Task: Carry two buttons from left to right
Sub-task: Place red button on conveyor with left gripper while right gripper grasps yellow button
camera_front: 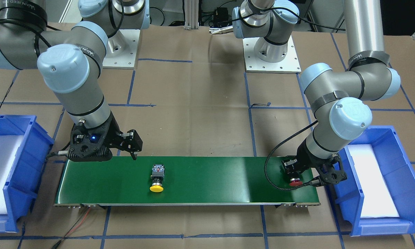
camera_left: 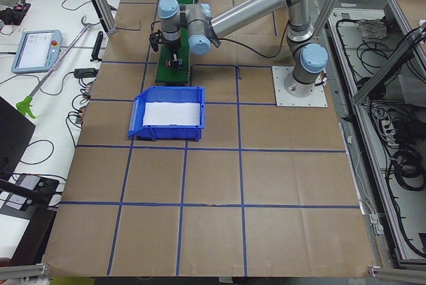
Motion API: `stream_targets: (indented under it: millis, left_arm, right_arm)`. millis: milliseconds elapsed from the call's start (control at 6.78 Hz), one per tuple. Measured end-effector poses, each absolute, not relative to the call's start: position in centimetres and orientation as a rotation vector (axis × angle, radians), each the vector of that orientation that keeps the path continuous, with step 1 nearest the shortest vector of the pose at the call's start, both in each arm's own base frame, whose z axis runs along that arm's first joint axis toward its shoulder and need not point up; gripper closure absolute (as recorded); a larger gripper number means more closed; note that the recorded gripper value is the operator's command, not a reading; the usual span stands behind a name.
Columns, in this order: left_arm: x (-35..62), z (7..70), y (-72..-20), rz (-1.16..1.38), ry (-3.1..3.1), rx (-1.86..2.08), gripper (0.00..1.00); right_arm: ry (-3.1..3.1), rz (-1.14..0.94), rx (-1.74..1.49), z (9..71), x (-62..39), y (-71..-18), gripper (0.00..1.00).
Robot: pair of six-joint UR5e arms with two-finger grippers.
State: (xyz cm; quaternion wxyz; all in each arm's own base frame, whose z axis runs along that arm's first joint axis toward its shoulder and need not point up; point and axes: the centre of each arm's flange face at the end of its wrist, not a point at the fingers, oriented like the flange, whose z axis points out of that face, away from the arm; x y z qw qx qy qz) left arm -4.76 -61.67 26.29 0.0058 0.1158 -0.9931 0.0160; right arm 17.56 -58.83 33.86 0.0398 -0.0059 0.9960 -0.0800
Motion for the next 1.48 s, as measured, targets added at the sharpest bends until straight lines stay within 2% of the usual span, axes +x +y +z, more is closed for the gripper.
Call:
stream_targets:
  millis: [443,738,1180,1475]
  left_arm:
    - [-4.7,27.8,-61.7,0.087,-3.109,0.363,0.0]
    - [-4.6,32.6,-61.2,0.091,-3.112,0.366,0.0]
    - [-7.0,42.0,-55.5,-0.043,-3.119,0.323,0.0]
    - [-10.0,46.0,-50.6,-0.035,-3.129,0.253,0.0]
  right_arm:
    - [3.05,-0.19,-0.004,31.4,17.6,-60.1,0.0]
    - [3.05,-0.167,0.001,30.5,17.6,-60.4,0.0]
    - [3.052,-0.138,0.003,29.3,17.6,-60.8,0.0]
    - [3.052,-0.138,0.0,29.0,17.6,-61.2,0.0]
